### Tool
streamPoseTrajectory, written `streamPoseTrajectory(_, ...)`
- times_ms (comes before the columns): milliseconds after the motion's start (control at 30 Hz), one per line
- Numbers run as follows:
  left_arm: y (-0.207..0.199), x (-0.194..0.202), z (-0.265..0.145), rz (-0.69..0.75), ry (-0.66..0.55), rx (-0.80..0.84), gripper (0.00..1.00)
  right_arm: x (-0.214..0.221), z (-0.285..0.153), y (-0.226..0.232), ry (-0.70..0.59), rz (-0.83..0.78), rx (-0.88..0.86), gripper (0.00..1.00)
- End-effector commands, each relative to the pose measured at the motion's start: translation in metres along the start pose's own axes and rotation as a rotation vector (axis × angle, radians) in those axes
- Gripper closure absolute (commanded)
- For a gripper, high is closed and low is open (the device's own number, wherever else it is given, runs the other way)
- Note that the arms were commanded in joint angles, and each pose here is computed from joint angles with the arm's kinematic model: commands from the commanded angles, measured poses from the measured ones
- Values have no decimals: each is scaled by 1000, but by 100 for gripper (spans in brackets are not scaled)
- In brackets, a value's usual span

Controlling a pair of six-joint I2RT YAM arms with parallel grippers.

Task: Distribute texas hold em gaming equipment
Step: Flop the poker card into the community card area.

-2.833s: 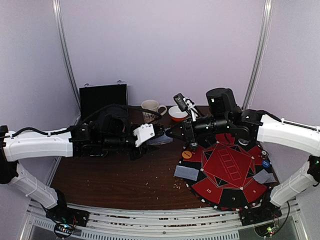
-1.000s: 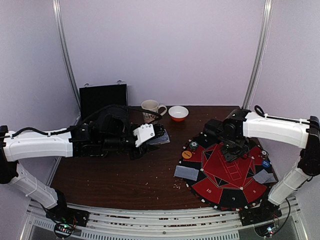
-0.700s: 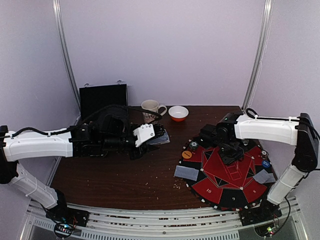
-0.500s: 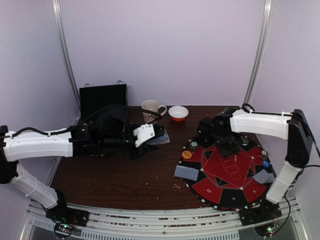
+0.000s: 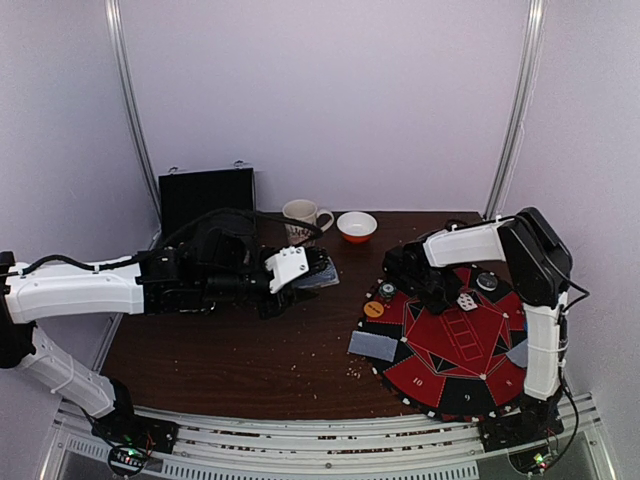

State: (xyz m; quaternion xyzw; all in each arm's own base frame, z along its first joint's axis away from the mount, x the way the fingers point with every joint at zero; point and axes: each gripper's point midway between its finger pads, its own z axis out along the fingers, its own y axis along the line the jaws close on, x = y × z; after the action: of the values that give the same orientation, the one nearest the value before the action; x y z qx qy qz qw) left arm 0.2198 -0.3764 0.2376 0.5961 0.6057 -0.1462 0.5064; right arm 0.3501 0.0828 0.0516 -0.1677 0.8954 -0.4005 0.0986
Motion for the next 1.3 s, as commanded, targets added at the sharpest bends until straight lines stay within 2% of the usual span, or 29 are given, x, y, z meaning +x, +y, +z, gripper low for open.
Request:
streamPoseTrajectory(0, 12, -24, -11, 2, -79, -40, 65, -22, 4, 31, -38, 20, -162, 100)
streamPoseTrajectory(333, 13, -23, -11, 4, -73, -49, 65, -34, 5, 41, -7, 190, -298, 100)
streamPoseTrajectory(567, 13, -23, -11, 6, -72, -50, 65, -29, 6, 47, 7, 232, -350, 100)
streamPoseTrajectory(867, 14, -22, -10, 6, -69, -52, 65, -48, -3, 52, -2, 425, -501, 100)
streamPoseTrajectory(1267, 14, -22, -11, 6, -69, -52, 65, -43, 4, 52, 4, 506, -514, 100)
